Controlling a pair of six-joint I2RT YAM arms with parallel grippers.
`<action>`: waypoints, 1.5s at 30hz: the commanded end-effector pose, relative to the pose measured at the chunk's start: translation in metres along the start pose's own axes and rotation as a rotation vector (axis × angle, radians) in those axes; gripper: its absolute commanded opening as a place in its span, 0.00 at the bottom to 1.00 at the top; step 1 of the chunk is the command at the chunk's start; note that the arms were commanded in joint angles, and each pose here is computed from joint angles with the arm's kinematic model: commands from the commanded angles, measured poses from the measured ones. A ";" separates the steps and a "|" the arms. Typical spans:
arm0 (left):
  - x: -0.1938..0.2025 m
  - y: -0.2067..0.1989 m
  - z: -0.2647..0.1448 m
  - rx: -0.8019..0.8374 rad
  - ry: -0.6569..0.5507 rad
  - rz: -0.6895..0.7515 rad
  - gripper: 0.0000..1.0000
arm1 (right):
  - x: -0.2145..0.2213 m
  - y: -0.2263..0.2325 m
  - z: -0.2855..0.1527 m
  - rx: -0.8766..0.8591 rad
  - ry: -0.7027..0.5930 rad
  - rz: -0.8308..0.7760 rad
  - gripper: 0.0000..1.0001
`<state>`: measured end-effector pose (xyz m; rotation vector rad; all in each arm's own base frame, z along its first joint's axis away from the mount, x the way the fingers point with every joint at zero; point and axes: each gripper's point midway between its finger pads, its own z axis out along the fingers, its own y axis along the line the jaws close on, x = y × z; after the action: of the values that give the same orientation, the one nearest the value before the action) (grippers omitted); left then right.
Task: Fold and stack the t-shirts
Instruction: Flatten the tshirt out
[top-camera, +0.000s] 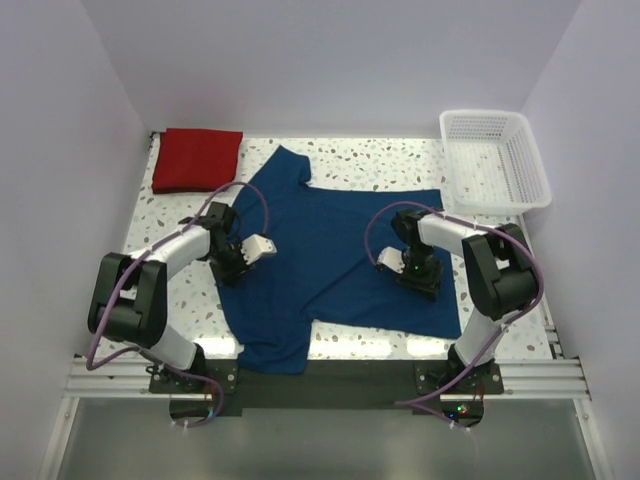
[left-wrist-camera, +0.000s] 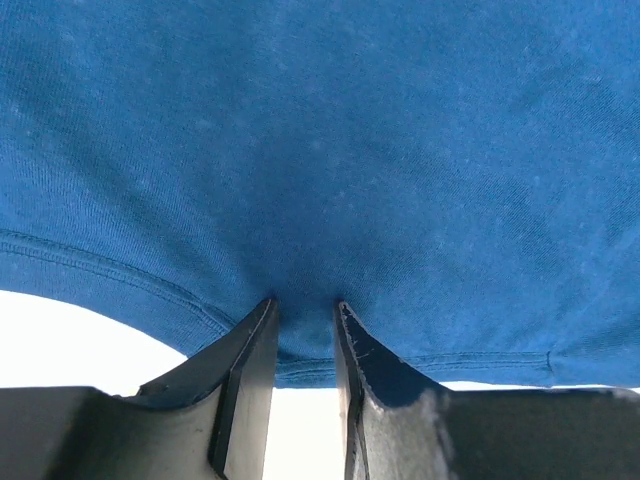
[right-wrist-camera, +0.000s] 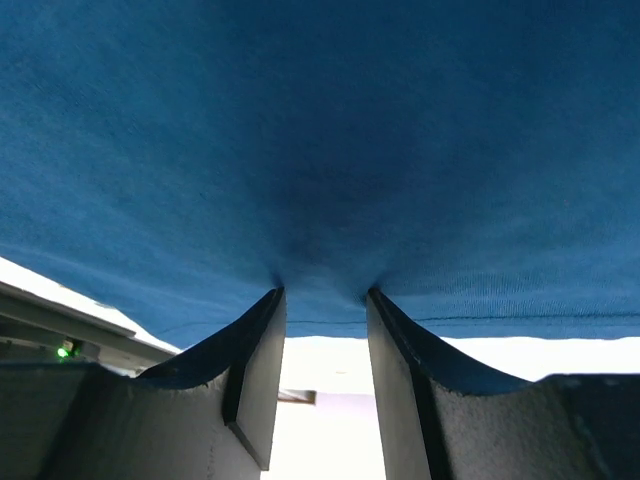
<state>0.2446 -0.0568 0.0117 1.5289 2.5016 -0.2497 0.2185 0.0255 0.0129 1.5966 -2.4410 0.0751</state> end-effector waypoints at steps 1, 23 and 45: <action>0.025 -0.018 0.007 0.038 0.056 0.010 0.32 | 0.002 0.009 0.002 0.004 0.031 -0.085 0.43; -0.146 0.072 -0.122 -0.153 -0.500 -0.003 0.56 | -0.084 -0.135 -0.151 0.293 -0.621 0.525 0.50; -0.176 0.109 -0.099 -0.173 -0.590 -0.124 0.56 | -0.099 -0.295 -0.097 0.482 -0.627 0.852 0.48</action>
<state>0.4053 -0.1328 0.1479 1.0617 2.1030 -0.4021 0.5192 0.0110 0.0532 0.5165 -3.6162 0.3293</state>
